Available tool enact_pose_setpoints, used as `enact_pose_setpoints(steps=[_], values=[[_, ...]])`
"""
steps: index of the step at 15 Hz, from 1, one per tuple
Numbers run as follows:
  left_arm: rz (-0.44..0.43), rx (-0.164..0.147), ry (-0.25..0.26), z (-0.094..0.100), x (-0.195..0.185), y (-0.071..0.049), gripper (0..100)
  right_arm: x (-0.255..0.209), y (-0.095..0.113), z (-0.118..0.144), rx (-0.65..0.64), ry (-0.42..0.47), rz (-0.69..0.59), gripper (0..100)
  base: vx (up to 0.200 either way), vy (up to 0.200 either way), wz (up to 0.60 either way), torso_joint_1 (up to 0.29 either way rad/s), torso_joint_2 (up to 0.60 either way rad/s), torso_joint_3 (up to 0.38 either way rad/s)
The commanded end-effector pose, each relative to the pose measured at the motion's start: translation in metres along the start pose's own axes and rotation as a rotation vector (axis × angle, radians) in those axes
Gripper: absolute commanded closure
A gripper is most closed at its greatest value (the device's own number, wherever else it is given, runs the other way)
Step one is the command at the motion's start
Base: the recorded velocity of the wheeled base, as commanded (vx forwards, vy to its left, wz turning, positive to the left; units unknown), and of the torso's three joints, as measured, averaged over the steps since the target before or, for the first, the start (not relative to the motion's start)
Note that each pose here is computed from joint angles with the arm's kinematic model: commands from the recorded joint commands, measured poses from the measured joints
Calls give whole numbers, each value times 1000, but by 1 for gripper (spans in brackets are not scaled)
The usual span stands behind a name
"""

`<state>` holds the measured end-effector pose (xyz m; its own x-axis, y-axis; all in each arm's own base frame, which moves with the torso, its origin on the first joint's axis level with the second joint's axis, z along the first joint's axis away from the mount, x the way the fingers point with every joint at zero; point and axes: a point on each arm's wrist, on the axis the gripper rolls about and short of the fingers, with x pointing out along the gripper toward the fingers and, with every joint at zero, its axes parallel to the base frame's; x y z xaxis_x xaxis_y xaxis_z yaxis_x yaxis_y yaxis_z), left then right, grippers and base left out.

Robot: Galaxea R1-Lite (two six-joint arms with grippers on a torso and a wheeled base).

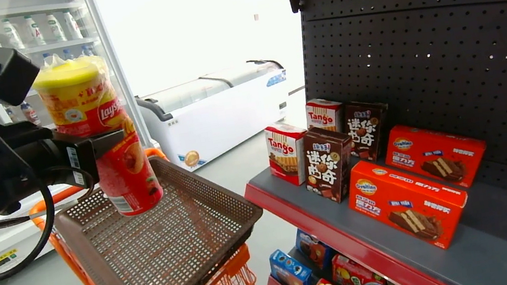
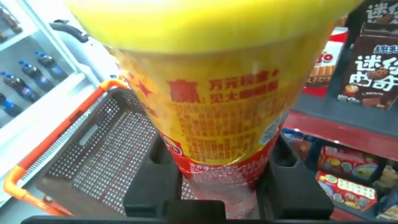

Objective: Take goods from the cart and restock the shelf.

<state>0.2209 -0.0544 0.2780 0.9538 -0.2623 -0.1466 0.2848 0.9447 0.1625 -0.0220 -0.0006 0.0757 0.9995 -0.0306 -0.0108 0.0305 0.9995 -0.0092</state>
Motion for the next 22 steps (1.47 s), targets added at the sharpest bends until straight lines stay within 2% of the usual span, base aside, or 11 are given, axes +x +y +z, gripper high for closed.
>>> enact_pose_setpoints(steps=[1, 3, 6, 10, 11, 14, 16, 17, 21, 22], values=[[37, -3, -17, 3, -4, 0, 100, 0, 0, 0, 0, 0, 0, 0, 0, 0, 0, 0, 0, 0], [11, -3, -29, 6, -4, -7, 100, 0, 0, 0, 0, 0, 0, 0, 0, 0, 0, 0, 0, 0], [2, -6, -34, 7, -3, -7, 100, 0, 0, 0, 0, 0, 0, 0, 0, 0, 0, 0, 0, 0], [-125, -10, -34, 3, -4, -8, 100, 0, 0, 0, 0, 0, 0, 0, 0, 0, 0, 0, 0, 0], [-168, -23, -39, 3, -4, -7, 100, 0, 0, 0, 0, 0, 0, 0, 0, 0, 0, 0, 0, 0], [-297, -44, 36, -17, -7, -12, 100, 0, 0, 0, 0, 0, 0, 0, 0, 0, 0, 0, 0, 0], [-375, -50, 30, -23, -25, -15, 100, 0, 0, 0, 0, 0, 0, 0, 0, 0, 0, 0, 0, 0], [-410, -55, 55, -30, -32, -18, 100, 0, 0, 0, 0, 0, 0, 0, 0, 0, 0, 0, 0, 0], [-440, -58, 67, -34, -34, -19, 100, 0, 0, 0, 0, 0, 0, 0, 0, 0, 0, 0, 0, 0], [-444, -62, 83, -36, -28, -20, 100, 0, 0, 0, 0, 0, 0, 0, 0, 0, 0, 0, 0, 0]])
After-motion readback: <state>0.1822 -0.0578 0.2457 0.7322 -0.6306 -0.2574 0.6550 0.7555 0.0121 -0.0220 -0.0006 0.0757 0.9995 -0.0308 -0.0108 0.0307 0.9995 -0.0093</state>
